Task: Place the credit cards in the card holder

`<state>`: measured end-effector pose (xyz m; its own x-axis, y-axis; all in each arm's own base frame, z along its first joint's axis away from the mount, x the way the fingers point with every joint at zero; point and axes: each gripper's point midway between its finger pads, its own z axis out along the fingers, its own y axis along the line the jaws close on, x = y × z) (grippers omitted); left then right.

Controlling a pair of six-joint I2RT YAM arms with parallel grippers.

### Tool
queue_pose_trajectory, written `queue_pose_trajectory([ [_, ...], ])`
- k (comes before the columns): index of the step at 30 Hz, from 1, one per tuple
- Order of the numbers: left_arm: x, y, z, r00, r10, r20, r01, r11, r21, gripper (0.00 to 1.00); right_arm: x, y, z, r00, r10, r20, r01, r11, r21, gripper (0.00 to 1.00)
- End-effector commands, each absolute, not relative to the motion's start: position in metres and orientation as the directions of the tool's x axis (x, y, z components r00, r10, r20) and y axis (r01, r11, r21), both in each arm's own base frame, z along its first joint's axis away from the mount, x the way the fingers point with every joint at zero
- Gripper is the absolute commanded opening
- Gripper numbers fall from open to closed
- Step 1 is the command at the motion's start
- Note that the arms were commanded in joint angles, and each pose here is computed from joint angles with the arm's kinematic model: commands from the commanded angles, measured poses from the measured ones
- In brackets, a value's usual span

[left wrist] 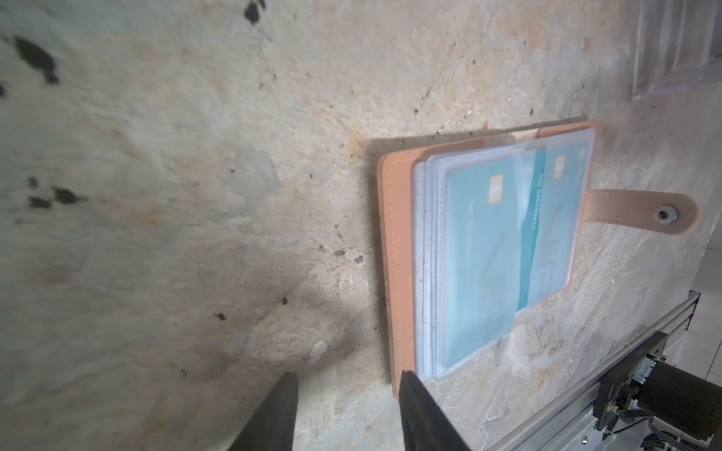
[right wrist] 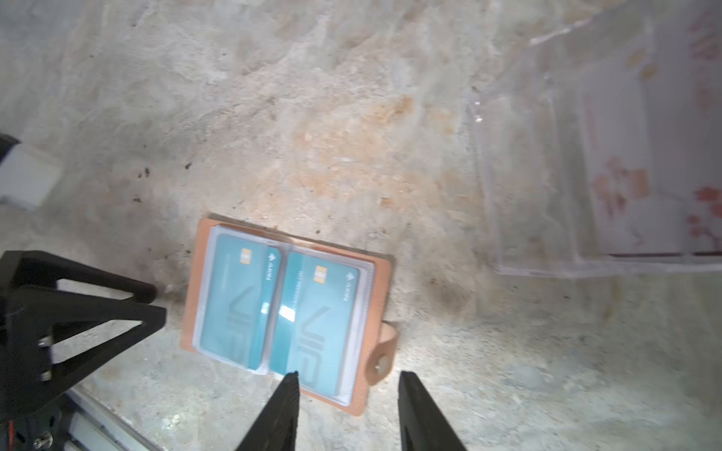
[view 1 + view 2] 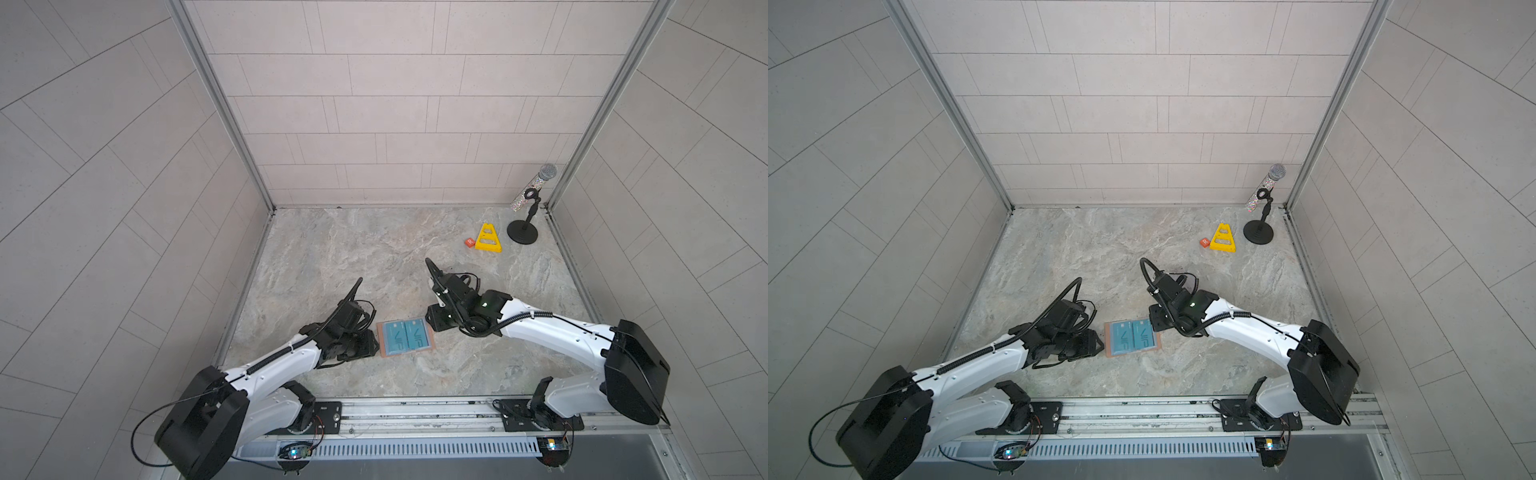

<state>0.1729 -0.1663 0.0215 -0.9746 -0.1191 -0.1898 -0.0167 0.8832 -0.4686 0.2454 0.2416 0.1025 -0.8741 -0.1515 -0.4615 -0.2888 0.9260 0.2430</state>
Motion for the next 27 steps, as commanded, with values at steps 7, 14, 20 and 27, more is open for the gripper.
queue_pose_trajectory([
  [7,0.168,-0.154,0.015,-0.978,-0.098,-0.182,-0.017,0.915,-0.403,0.53,0.24,0.232,0.092,-0.886,-0.236,-0.4,-0.344,0.912,0.225,0.63],
  [14,0.169,-0.163,0.013,-0.979,-0.089,-0.181,0.0,0.897,-0.441,0.61,0.24,0.245,0.075,-0.904,-0.258,-0.342,-0.353,0.901,0.253,0.63],
  [20,0.17,-0.167,0.015,-0.978,-0.087,-0.192,0.013,0.885,-0.466,0.67,0.243,0.252,0.061,-0.912,-0.272,-0.307,-0.354,0.9,0.254,0.58],
  [27,0.171,-0.175,0.016,-0.975,-0.087,-0.203,0.029,0.86,-0.509,0.78,0.243,0.252,0.053,-0.919,-0.275,-0.283,-0.347,0.905,0.245,0.39],
])
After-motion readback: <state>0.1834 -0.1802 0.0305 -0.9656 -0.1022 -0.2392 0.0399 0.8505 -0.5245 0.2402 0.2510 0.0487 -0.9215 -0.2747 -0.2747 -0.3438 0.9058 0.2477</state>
